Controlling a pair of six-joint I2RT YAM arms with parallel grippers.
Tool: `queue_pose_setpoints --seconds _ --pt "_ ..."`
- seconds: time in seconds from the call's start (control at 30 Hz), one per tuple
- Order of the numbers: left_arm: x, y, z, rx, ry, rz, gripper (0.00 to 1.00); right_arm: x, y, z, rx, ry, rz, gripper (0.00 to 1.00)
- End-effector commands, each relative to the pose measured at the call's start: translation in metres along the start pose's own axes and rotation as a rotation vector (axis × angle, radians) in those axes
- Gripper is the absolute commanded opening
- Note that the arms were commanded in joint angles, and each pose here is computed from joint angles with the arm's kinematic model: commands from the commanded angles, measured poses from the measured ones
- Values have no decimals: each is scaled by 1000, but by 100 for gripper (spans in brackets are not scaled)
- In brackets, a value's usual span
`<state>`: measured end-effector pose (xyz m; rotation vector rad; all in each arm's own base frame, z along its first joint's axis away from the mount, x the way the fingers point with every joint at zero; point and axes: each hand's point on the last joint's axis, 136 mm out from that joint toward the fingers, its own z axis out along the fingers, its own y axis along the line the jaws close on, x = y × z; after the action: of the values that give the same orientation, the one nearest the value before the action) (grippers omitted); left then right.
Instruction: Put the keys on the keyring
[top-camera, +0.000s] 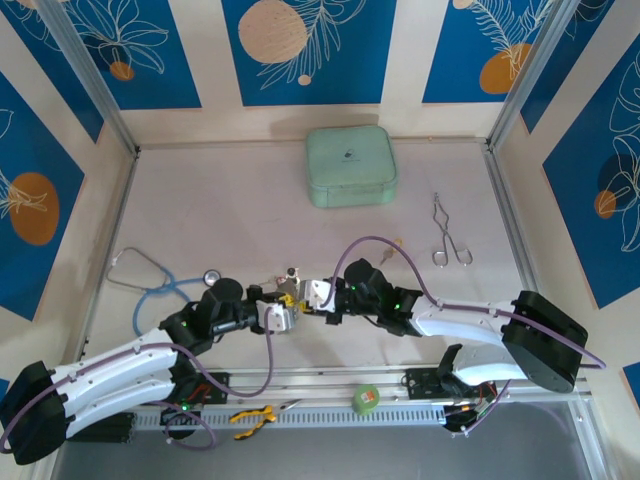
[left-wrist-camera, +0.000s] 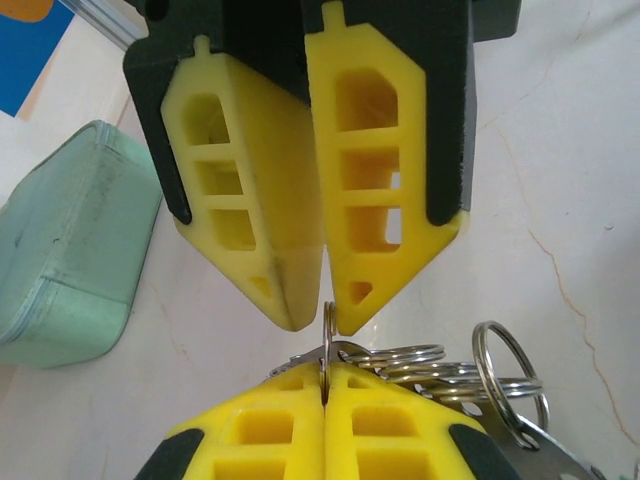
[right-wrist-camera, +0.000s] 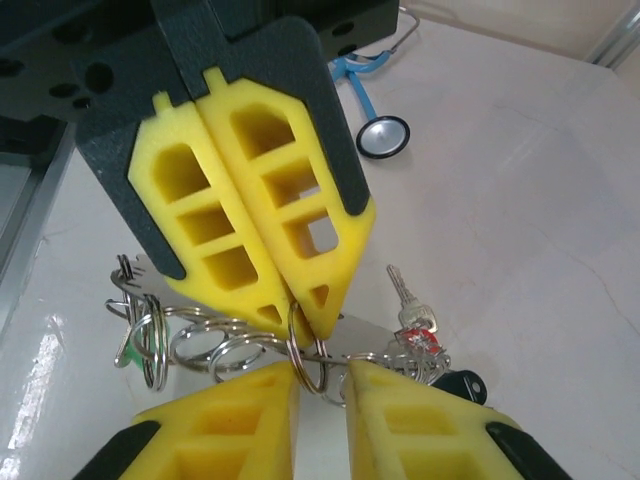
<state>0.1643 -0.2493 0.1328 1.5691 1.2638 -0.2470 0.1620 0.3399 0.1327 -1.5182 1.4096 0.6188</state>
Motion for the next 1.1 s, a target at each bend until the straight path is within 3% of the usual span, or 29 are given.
queue_pose_setpoints --seconds 0.0,0.2,0.47,0.57,0.67,0.83,0.9,0.93,1.0,1.07 --pt "-5 -7 -1 27 -31 -25 0 -16 -2 2 -3 -39 -28 15" --pt "-8 -2 -1 2 -43 -33 0 -14 3 4 -24 -25 -33 0" --pt "-6 1 1 -40 -62 -72 16 -24 9 5 -58 -61 -14 0" --pt "-3 -1 3 -31 -52 -76 17 -28 10 5 -65 -79 -6 0" --pt "-3 0 5 -36 -55 -76 16 -28 13 7 -76 -80 -5 0" --pt "-5 1 4 -37 -63 -72 1 -23 12 7 -63 -64 -8 0" --pt "-6 2 3 -48 -67 -73 0 -19 10 5 -38 -53 -9 0" --pt "-6 4 2 -55 -70 -72 0 -17 8 4 -24 -49 -10 4" --pt "-7 6 1 -69 -71 -71 0 -14 2 -2 17 -51 5 21" --pt "-6 7 0 -75 -67 -70 0 -12 -3 -10 42 -58 29 24"
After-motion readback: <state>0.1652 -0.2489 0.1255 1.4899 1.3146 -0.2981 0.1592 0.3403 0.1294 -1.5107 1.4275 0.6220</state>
